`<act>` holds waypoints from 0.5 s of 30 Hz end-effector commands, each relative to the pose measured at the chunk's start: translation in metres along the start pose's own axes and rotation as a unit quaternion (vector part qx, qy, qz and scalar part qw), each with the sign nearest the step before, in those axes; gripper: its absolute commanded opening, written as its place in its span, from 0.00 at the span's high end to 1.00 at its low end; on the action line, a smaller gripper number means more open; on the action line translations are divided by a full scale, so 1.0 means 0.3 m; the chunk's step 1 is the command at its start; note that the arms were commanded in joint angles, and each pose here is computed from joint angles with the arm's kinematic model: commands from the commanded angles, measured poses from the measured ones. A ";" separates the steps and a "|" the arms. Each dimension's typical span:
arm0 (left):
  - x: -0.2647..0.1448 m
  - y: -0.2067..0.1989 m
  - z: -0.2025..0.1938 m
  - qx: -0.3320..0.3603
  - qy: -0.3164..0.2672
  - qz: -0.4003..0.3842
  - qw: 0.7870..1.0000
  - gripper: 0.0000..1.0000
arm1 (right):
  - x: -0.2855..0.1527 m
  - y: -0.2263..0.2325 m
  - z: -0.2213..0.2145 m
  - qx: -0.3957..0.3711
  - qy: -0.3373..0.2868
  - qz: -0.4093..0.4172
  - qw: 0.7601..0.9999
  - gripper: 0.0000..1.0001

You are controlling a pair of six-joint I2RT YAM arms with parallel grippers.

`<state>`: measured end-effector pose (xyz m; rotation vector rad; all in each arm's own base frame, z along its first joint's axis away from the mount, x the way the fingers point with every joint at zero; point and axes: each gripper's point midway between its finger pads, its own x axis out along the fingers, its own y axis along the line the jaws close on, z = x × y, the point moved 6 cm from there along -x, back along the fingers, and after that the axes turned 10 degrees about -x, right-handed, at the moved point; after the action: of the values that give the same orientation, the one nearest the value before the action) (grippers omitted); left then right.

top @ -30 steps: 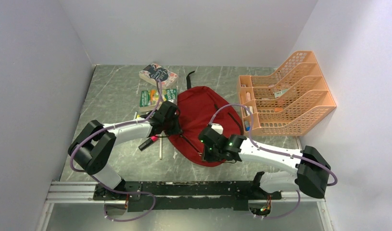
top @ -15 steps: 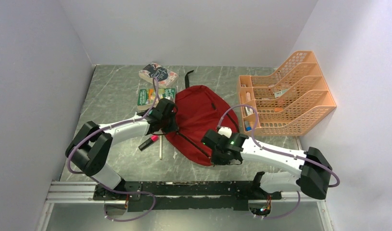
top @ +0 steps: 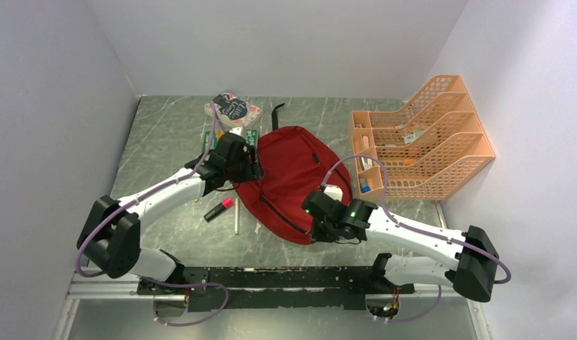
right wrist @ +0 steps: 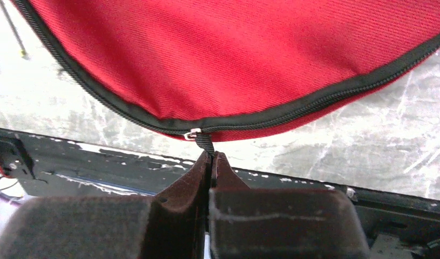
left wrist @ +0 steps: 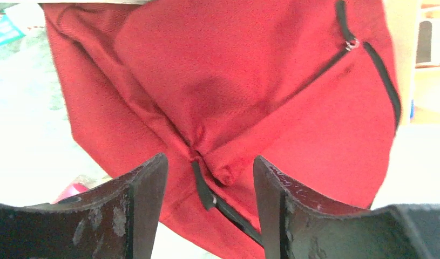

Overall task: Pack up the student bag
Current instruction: Unzip the student bag at the center of the board.

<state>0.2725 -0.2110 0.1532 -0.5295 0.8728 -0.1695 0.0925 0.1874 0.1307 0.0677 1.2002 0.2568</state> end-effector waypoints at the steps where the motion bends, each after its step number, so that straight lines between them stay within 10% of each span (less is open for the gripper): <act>1: -0.080 -0.079 -0.033 0.011 0.040 -0.047 0.998 0.35 | -0.004 0.032 0.042 0.008 -0.040 0.033 0.999 1.00; 15: -0.222 -0.232 -0.317 -0.109 0.096 -0.089 0.985 0.28 | -0.006 0.043 0.047 0.030 -0.073 0.079 0.994 1.00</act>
<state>0.1727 -0.2664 0.1843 -0.7364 1.0236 -0.3342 0.0992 0.1989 0.1373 0.1980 1.0884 0.3455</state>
